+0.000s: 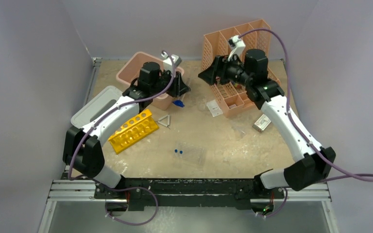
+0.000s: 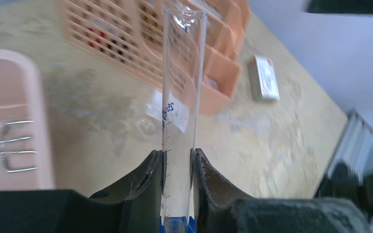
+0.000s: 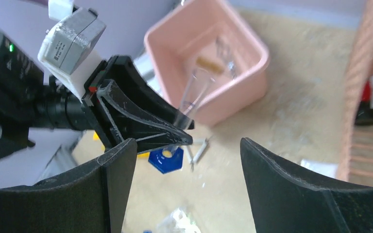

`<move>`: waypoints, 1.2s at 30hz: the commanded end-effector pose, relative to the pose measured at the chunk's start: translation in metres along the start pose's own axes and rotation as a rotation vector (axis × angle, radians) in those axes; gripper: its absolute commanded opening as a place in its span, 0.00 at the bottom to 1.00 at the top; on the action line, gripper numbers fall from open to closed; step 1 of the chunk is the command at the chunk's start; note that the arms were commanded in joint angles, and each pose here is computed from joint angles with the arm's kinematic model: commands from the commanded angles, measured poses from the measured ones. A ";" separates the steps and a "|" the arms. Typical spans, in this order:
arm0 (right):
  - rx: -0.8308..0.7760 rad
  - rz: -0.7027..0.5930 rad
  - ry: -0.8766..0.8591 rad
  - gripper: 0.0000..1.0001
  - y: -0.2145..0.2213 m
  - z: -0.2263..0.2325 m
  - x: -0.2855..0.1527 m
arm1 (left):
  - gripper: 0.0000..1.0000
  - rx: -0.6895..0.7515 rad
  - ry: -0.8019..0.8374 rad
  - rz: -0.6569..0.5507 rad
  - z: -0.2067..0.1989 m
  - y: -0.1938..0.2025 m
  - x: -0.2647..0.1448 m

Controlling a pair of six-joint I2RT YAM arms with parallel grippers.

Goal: Organize the chemistry lab equipment

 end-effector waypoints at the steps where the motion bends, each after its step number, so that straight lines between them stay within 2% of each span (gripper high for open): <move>1: -0.022 -0.331 0.107 0.79 -0.060 0.006 -0.021 | 0.00 -0.157 -0.338 -0.330 0.035 -0.075 -0.028; 6: -0.030 -0.315 0.237 0.77 -0.052 -0.014 -0.024 | 0.00 -0.332 -0.583 -0.449 0.068 -0.091 -0.044; 10: -0.024 -0.294 0.310 0.76 -0.043 -0.028 -0.026 | 0.00 -0.475 -0.909 -0.447 0.106 -0.081 -0.061; 13: -0.026 -0.285 0.351 0.76 -0.037 -0.036 -0.028 | 0.00 -0.532 -1.007 -0.478 0.126 -0.078 -0.062; 17: -0.035 -0.266 0.389 0.76 -0.030 -0.042 -0.032 | 0.00 -0.644 -1.099 -0.458 0.154 -0.062 -0.054; 23: -0.060 -0.264 0.461 0.76 -0.023 -0.055 -0.039 | 0.00 -0.816 -1.217 -0.378 0.208 -0.015 -0.027; 31: -0.107 -0.241 0.531 0.76 -0.022 -0.069 -0.036 | 0.00 -0.874 -1.294 -0.298 0.258 0.018 0.011; 36: -0.128 -0.232 0.558 0.76 -0.023 -0.076 -0.031 | 0.00 -0.978 -1.335 -0.308 0.279 0.036 0.023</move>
Point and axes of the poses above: each gripper's point midway between its finger pads, its own x axis out along the fingers, its own z axis along the line the jaws close on, y = z × x, the point moved 4 cm from there along -x, back along the fingers, and after that the axes turned 7 degrees about x, right-handed, at the moved point
